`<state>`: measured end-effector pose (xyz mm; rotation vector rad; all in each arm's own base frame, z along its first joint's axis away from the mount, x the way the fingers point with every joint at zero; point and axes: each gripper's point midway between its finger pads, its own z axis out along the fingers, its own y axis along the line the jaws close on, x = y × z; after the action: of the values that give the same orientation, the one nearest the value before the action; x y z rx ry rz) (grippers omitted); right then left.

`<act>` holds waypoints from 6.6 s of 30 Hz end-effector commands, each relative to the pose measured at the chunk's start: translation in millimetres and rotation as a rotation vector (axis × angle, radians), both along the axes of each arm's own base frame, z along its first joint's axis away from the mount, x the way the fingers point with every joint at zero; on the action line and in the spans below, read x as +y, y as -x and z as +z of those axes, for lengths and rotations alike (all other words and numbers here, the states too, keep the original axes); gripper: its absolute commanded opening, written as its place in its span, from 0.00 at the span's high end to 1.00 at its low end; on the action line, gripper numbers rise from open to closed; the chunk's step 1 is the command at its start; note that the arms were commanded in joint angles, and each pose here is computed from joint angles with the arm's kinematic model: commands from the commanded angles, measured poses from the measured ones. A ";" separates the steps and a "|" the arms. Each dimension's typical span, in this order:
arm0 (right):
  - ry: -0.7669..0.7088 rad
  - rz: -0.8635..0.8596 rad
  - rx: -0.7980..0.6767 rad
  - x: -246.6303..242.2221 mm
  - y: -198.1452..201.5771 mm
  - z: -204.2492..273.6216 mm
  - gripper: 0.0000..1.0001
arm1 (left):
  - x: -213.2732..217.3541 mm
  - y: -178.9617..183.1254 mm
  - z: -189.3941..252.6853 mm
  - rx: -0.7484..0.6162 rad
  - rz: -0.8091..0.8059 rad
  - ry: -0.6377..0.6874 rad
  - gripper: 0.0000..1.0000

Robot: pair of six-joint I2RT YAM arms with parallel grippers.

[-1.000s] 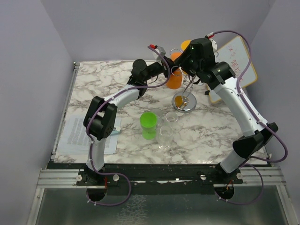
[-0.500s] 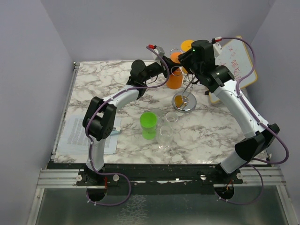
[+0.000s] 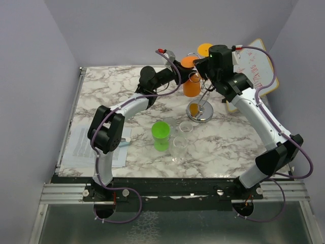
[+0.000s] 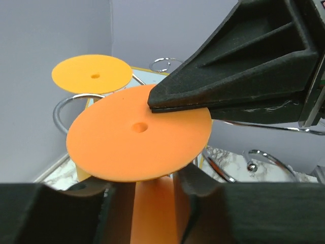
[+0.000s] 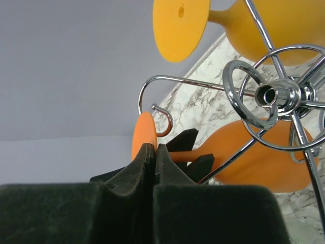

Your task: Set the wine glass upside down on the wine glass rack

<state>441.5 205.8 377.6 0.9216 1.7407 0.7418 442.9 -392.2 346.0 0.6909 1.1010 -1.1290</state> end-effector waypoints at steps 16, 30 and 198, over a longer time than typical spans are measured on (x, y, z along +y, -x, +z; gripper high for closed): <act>-0.033 -0.054 -0.055 -17.8 10.3 15.1 0.99 | 66.4 29.5 7.9 0.158 0.072 0.035 0.27; -0.039 -0.047 -0.076 -19.3 14.4 17.4 0.99 | 124.3 25.9 28.1 0.740 0.088 0.248 0.26; -0.101 0.154 0.526 -63.6 228.6 -173.3 0.28 | 39.6 198.2 -187.5 0.990 0.347 -0.860 0.78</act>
<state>226.6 132.5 220.9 0.9543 2.2034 0.6759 249.6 -356.8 181.5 0.4661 2.4510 -0.6973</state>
